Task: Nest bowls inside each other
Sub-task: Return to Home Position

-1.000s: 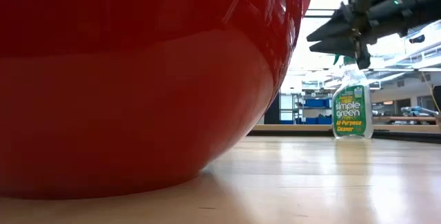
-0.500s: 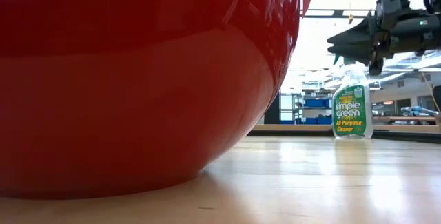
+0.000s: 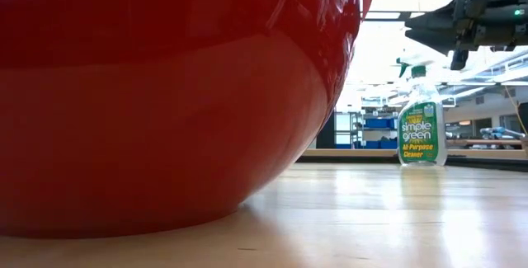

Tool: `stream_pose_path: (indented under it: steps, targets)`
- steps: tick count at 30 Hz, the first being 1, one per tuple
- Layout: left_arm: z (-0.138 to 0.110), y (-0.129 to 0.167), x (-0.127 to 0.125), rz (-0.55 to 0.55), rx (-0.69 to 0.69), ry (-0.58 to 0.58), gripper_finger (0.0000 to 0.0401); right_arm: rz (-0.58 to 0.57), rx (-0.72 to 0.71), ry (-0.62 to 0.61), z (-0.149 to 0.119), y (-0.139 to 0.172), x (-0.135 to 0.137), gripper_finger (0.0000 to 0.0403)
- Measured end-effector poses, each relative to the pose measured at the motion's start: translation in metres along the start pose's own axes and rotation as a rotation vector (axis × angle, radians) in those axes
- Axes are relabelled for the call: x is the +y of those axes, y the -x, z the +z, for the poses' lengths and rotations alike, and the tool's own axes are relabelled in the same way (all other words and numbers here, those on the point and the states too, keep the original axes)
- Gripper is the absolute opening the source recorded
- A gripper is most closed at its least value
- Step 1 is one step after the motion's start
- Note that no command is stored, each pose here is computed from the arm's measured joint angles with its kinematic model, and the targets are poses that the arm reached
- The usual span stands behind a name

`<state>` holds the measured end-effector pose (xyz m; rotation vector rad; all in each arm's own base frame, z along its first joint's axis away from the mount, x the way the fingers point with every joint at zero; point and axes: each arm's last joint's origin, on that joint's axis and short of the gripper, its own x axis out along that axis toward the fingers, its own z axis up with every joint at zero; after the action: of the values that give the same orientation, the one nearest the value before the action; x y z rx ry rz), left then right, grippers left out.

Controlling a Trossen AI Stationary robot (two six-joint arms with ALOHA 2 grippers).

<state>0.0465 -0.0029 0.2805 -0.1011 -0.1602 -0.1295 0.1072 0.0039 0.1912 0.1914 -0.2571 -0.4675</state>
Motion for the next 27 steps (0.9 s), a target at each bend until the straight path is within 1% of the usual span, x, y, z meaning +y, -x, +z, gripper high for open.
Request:
stream_pose_path:
  steps: [4,6,10,14,17,21,24,25,27]
  targets:
    - [-0.004,0.000,0.000,0.005,0.040,0.018,0.0192,-0.001,-0.021,-0.016,0.004,0.006,-0.005,0.0130]
    - [-0.005,0.000,0.001,0.006,0.051,0.025,0.0192,-0.026,-0.021,-0.014,0.005,0.008,-0.007,0.0130]
    - [-0.005,0.000,0.000,0.005,0.054,0.028,0.0192,-0.075,-0.036,-0.031,0.006,0.010,-0.010,0.0130]
    - [-0.010,-0.003,0.001,-0.005,0.035,0.043,0.0192,-0.071,-0.035,-0.033,0.006,0.010,-0.010,0.0130]
    - [-0.023,-0.012,0.003,-0.052,-0.010,0.081,0.0192,-0.068,-0.032,-0.030,0.006,0.010,-0.010,0.0130]
    - [-0.058,-0.026,0.008,-0.106,-0.105,0.167,0.0192,-0.068,-0.033,-0.031,0.006,0.010,-0.010,0.0130]
    - [-0.079,-0.029,0.011,-0.121,-0.181,0.171,0.0192,-0.067,-0.033,-0.031,0.006,0.010,-0.010,0.0130]
    - [-0.084,-0.030,0.012,-0.122,-0.187,0.169,0.0192,-0.067,-0.033,-0.032,0.006,0.010,-0.010,0.0130]
    - [-0.088,-0.030,0.013,-0.111,-0.147,0.172,0.0192,-0.067,-0.033,-0.032,0.006,0.010,-0.010,0.0130]
